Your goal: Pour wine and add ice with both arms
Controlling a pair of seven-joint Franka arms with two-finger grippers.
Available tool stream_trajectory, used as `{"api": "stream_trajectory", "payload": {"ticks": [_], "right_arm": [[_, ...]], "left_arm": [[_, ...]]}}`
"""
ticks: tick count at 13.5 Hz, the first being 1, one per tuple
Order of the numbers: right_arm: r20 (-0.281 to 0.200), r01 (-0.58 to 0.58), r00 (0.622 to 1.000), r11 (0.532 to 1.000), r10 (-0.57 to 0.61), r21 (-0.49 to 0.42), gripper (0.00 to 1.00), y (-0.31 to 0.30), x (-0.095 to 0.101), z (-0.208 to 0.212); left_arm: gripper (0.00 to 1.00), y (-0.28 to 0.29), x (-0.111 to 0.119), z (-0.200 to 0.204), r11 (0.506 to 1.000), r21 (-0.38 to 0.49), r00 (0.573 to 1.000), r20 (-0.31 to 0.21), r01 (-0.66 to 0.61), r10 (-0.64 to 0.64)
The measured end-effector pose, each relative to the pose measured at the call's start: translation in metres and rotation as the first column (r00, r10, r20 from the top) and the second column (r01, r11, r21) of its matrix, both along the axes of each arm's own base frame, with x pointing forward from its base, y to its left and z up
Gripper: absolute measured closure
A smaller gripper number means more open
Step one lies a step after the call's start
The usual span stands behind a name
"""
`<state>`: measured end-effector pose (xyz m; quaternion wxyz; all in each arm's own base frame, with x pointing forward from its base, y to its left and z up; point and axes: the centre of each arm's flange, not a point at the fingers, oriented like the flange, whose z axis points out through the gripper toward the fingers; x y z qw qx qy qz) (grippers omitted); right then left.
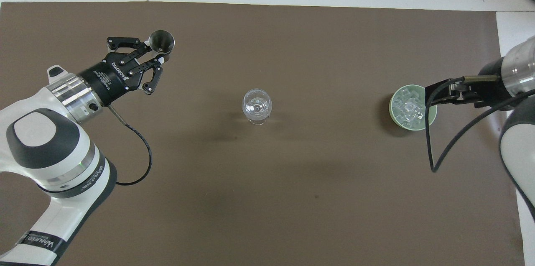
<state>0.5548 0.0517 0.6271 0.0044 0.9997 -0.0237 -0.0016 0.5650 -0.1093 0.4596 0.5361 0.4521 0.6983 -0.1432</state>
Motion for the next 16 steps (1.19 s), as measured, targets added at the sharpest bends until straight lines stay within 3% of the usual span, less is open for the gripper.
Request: {"api": "stream_trajectory", "payload": {"ticks": [5, 12, 16], "right_arm": [[-0.001, 0.002, 1.0, 1.0, -0.002, 0.0, 0.0, -0.001, 0.0, 0.0], [-0.001, 0.004, 1.0, 1.0, -0.004, 0.0, 0.0, -0.002, 0.0, -0.001], [-0.001, 0.011, 1.0, 1.0, -0.011, 0.0, 0.0, -0.006, 0.0, -0.001]], "left_arm": [[0.78, 0.025, -0.012, -0.01, 0.995, -0.094, 0.993, -0.115, -0.03, 0.019], [0.78, 0.105, -0.025, -0.022, 0.978, -0.063, 0.951, -0.231, 0.198, -0.207], [0.78, 0.137, -0.038, -0.045, 0.966, -0.112, 0.92, -0.296, 0.234, -0.257]]}}
